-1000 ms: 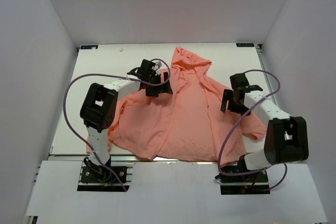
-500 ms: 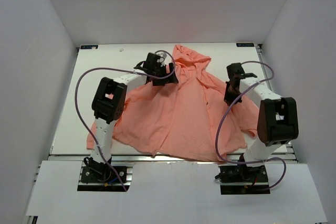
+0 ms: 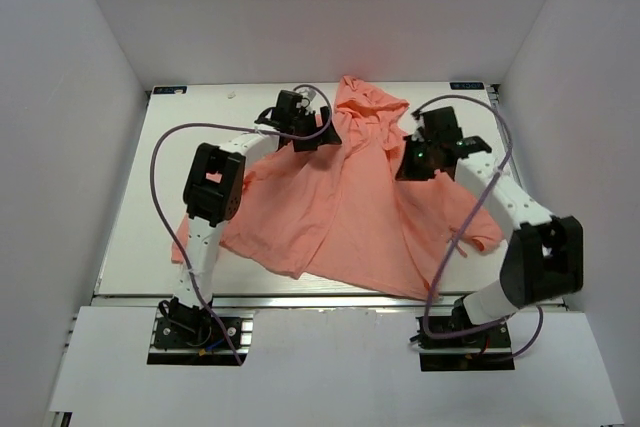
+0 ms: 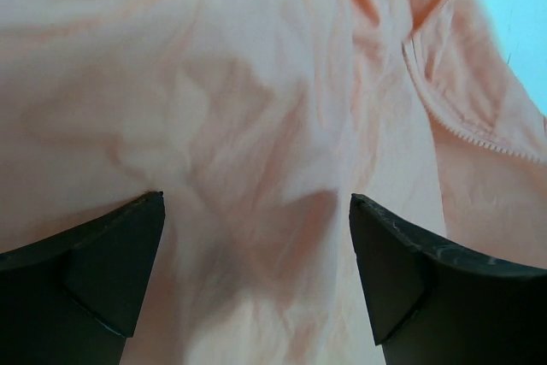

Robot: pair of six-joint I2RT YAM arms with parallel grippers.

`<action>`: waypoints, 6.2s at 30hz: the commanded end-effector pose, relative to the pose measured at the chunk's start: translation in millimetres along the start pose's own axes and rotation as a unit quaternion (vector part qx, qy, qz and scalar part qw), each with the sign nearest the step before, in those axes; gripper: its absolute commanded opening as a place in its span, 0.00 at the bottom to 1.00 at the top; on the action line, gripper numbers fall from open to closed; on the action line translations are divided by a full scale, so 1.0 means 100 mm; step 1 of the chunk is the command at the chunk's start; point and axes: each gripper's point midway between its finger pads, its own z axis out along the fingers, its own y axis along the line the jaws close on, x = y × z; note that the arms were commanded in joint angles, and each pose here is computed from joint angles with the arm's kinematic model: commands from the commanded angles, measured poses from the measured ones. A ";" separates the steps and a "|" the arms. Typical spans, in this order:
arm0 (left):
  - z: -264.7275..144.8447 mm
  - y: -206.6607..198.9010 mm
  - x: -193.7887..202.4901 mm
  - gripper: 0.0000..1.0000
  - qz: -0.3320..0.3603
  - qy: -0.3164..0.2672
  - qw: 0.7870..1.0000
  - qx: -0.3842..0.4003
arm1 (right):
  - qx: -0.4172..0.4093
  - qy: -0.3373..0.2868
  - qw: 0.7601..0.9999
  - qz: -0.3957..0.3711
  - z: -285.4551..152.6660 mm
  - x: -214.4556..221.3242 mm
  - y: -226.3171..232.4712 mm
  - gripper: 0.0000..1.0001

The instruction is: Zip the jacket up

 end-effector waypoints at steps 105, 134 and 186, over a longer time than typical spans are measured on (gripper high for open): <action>-1.61 0.54 1.61 0.98 -0.145 0.123 0.976 -0.105 | 0.144 0.019 0.986 0.087 0.62 1.05 -0.57 0.88; -1.84 -0.26 0.91 0.98 -0.082 0.032 0.994 -0.057 | 0.111 -0.087 0.989 -0.053 -0.27 0.26 -0.38 0.89; -2.40 -0.14 1.29 0.98 -0.068 0.014 0.994 -0.088 | 0.032 0.103 0.974 -0.200 0.31 1.98 0.56 0.57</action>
